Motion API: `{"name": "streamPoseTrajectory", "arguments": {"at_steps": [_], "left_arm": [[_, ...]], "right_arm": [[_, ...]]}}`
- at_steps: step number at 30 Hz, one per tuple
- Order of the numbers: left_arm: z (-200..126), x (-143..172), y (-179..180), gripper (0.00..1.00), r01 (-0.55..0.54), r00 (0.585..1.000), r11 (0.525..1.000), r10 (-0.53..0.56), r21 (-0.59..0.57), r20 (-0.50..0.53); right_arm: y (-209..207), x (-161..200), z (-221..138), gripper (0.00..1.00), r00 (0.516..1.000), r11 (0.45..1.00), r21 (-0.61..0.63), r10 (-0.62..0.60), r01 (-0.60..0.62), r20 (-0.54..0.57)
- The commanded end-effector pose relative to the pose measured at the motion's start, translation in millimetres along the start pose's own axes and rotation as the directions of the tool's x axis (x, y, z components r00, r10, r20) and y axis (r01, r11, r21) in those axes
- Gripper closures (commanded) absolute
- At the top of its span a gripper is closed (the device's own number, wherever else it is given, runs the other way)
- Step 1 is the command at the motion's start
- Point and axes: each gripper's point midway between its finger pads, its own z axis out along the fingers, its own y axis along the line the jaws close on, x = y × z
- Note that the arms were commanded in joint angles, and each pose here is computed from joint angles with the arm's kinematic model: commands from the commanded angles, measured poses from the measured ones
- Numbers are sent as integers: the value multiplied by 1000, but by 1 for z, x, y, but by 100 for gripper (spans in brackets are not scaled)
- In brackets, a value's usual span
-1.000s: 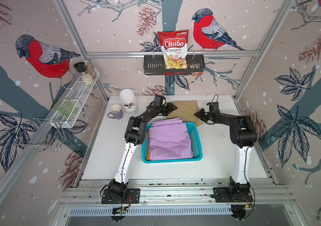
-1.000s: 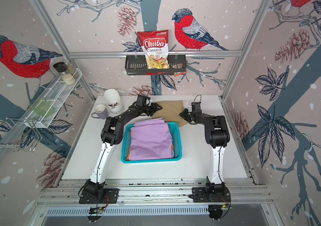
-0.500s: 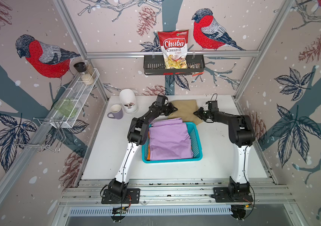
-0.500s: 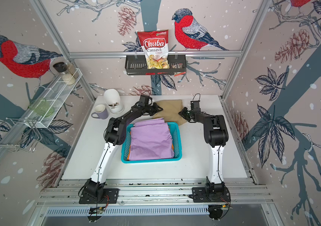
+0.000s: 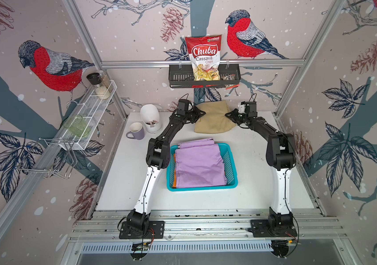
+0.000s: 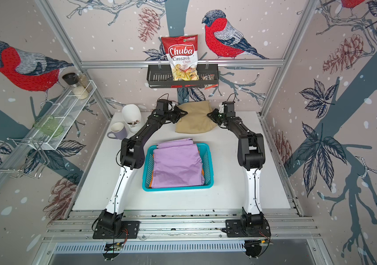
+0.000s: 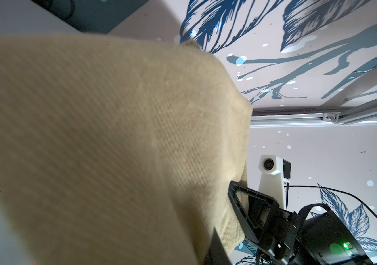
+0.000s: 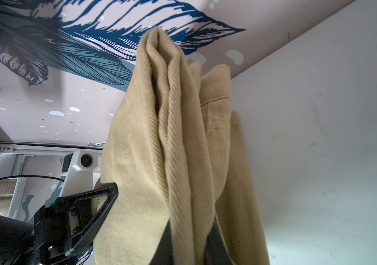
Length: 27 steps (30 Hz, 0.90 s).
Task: Put the folded long pants in the basket
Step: Pick up the long pant at the center of the board, then place the long pant in the basket.
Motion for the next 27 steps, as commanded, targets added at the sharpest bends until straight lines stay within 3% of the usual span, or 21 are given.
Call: {"name": "streamPoseTrajectory", "arguments": {"at_steps": [1,11,17,27], "left_arm": [[-24,-24,-44,100,-57,997,995,51,84,65],[-66,-45,-95,100,-103,990,984,88,144,109],[-87,-21,-104,100,-163,986,983,160,80,40],[-145,39,-102,100,-234,972,972,234,6,11]], "right_arm": [[16,-20,-8,100,999,1000,-20,-17,17,45],[72,-30,-34,100,998,993,-112,-42,48,54],[107,0,-55,100,995,986,-131,-96,99,27],[139,79,-97,100,987,979,-135,-158,156,-3]]}}
